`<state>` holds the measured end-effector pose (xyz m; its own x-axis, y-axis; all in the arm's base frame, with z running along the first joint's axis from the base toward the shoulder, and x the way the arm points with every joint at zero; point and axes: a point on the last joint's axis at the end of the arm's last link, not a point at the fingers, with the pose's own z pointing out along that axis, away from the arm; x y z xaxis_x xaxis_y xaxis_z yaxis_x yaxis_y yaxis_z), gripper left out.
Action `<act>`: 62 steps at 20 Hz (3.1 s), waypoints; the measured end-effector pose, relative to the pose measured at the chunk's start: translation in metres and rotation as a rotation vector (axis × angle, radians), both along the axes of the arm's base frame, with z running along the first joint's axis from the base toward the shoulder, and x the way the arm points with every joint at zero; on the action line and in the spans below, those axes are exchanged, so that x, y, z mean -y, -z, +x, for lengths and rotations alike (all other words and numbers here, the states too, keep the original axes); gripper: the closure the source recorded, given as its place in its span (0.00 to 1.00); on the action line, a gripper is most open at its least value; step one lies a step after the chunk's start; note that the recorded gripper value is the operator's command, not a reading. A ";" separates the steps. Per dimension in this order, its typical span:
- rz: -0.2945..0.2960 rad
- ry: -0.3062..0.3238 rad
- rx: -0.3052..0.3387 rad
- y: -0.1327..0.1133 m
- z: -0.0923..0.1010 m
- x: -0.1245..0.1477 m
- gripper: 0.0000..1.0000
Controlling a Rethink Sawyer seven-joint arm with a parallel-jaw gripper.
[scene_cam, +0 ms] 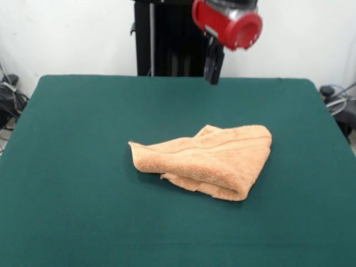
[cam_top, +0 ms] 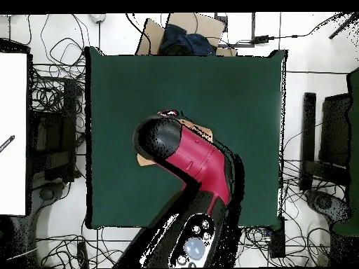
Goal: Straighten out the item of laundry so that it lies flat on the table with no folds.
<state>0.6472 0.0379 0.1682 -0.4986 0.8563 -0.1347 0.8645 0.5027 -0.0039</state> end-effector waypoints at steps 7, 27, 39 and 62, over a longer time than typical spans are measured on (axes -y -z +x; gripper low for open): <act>0.040 -0.011 -0.057 0.040 -0.004 -0.011 1.00; 0.071 -0.023 -0.075 0.090 -0.003 -0.006 1.00; 0.077 -0.050 -0.079 0.098 -0.004 -0.007 0.00; 0.005 -0.088 -0.033 0.158 0.009 0.047 0.00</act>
<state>0.6563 -0.0089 0.0103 -0.5760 0.8096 -0.1129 0.8164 0.5768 -0.0286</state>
